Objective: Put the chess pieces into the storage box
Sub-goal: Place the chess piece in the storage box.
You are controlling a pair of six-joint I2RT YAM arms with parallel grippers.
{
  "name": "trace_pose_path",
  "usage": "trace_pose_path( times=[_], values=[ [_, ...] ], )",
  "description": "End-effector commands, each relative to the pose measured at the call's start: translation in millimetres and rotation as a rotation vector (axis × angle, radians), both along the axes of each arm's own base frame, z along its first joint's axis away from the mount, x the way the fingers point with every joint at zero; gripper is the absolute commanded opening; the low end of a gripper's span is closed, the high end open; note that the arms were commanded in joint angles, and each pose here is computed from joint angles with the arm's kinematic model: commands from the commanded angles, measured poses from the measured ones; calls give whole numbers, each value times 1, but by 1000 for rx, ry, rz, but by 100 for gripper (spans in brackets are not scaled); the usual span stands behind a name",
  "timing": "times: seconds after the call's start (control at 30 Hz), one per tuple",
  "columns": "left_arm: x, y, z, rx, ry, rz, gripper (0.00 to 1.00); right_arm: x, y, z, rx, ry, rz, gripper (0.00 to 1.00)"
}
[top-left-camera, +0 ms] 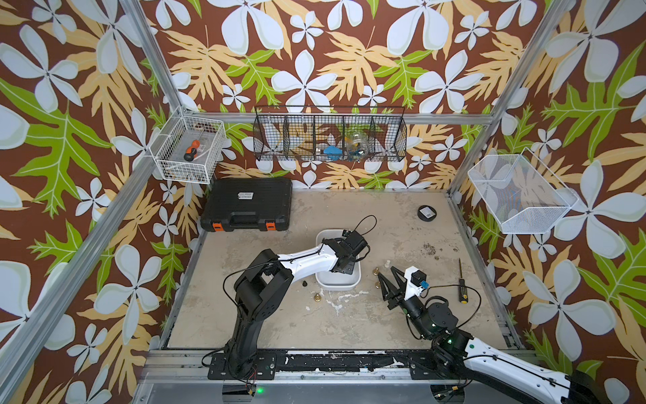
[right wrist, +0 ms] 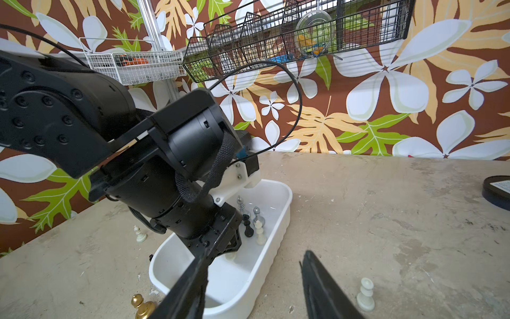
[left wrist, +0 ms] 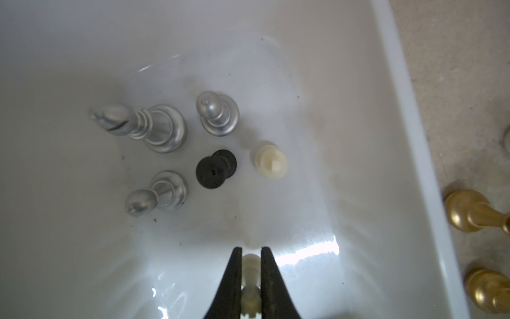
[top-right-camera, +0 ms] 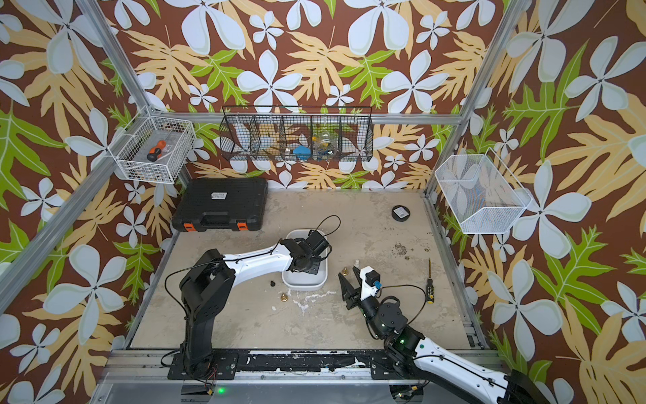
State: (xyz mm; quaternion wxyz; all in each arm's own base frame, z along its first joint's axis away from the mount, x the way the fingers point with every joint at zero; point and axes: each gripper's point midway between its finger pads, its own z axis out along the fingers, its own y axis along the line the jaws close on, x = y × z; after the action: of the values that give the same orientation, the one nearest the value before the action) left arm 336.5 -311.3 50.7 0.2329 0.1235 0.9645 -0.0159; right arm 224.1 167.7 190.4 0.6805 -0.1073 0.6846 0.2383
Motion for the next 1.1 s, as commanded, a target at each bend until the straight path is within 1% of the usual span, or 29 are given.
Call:
trace_pose_path(
  times=[0.0,0.4,0.77,1.07],
  values=[
    [8,-1,0,-13,-25,7,12,-1,1,7,21,-17,6,56],
    [19,-6,5,-31,-68,23,13,-1,1,8,23,-19,11,56],
    [24,-13,-5,-20,-61,19,13,-2,2,9,24,-20,17,56],
    [27,-16,-5,-35,-71,24,13,-2,3,8,24,-19,20,56]
  ],
)
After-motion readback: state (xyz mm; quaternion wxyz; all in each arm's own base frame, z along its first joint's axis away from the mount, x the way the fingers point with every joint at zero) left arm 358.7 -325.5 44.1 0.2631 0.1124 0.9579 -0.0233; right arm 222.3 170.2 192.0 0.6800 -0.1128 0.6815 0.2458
